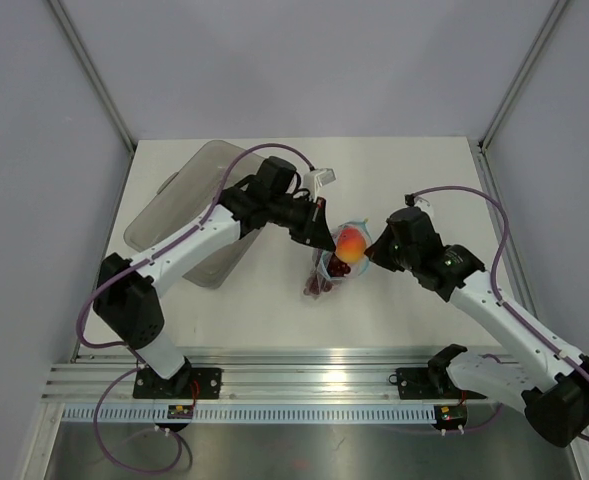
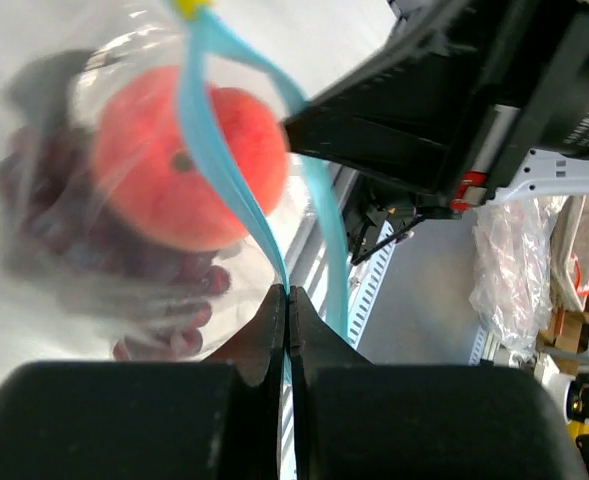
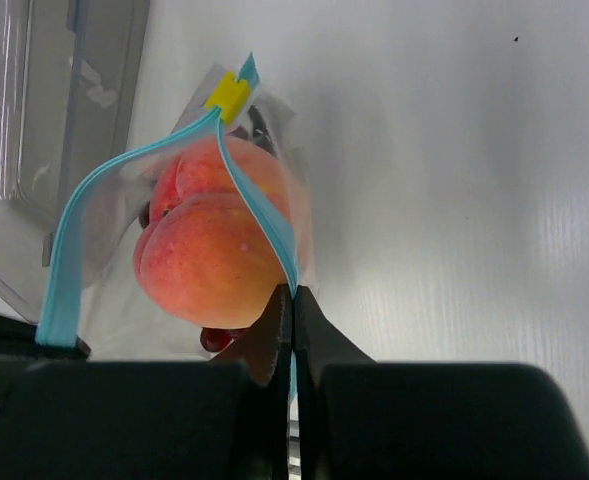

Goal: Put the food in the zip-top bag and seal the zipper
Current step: Adjust the zipper food storage bag at the center of the board.

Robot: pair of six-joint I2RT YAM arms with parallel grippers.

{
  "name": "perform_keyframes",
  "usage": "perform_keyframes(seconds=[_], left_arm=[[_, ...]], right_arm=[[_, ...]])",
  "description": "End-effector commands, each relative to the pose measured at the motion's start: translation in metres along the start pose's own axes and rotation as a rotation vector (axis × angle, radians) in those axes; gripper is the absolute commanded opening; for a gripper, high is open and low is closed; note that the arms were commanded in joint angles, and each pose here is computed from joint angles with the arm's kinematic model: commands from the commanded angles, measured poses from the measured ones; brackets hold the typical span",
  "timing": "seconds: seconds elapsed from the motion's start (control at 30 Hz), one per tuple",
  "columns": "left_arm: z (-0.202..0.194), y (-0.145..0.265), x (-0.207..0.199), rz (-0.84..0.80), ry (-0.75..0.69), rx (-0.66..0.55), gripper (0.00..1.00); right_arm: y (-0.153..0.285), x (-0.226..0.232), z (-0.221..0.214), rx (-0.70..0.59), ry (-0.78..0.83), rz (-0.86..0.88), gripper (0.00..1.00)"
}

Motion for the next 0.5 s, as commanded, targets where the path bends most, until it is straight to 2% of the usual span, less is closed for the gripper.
perform_keyframes(seconds=[0.0,0.17,0.47], left_arm=[[0.009,-0.024,-0.039,-0.124,-0.089,-0.002,0.00],[0.000,-0.052,-0.048,-0.165,-0.068,0.017,0.00],[-0.009,-0.081,-0.022,-0.137,-0.014,0.079,0.00]], right_arm=[[-0.006,0.003,0.004,-0.004,-0.059,-0.044,0.00],[-0.016,0.009,0.000,0.017,-0.109,-0.038,0.00],[-0.007,0.022,-0.001,0.028,-0.147,0.052,0.00]])
Point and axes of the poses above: each gripper's point midway between its finger pads, its own y axis back along the fingers, its own x axis along the line the jaws close on, z = x × y, the point moved 6 cm from there along y, back along the fingers, and after that the axes turned 8 degrees about -y, right-handed, at the moved point
